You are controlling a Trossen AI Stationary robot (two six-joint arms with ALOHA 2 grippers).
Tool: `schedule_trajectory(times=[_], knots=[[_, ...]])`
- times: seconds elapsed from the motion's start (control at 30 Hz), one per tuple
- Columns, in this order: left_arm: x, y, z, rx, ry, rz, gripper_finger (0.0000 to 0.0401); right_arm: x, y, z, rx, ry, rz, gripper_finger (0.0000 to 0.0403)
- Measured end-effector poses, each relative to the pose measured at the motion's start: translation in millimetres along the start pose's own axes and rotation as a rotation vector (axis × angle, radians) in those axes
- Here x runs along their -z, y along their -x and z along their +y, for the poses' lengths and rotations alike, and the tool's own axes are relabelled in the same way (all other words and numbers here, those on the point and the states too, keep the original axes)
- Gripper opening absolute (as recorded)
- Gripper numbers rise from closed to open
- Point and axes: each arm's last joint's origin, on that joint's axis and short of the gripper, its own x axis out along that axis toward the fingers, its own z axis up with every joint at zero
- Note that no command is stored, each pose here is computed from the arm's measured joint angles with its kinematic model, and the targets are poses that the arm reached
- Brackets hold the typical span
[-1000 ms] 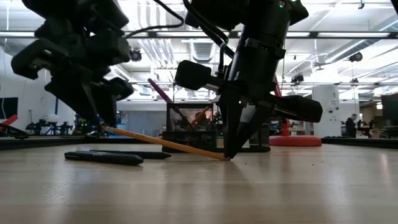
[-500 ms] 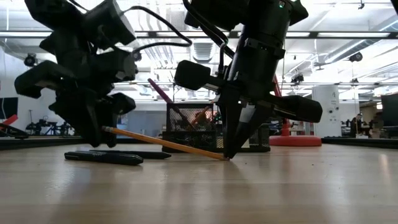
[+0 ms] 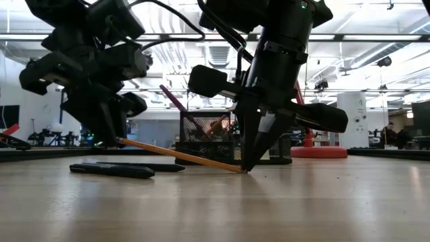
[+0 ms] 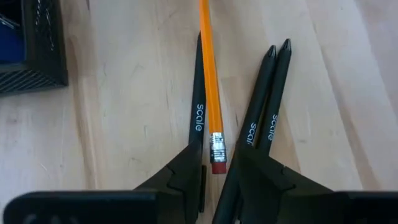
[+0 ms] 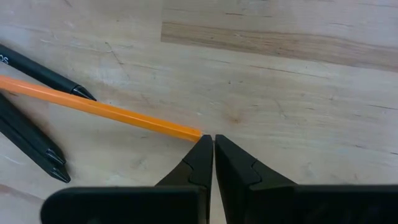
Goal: Pick and place office supplies into organizer
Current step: Put the orange pencil into the black desk organizer
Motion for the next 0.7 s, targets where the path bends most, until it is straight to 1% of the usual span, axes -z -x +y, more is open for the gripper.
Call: schedule_trajectory(times=[0.3, 0.7], knots=[[-2.0, -0.4, 0.0, 0.000, -0.001, -0.021, 0.0082, 0.0, -0.1, -0.1, 0.000, 0.000, 0.000, 0.0009], [-0.9, -1.9, 0.9, -0.025, -0.003, -0.013, 0.0079, 0.0, -0.2, 0.0, 0.000, -0.001, 0.000, 0.0009]])
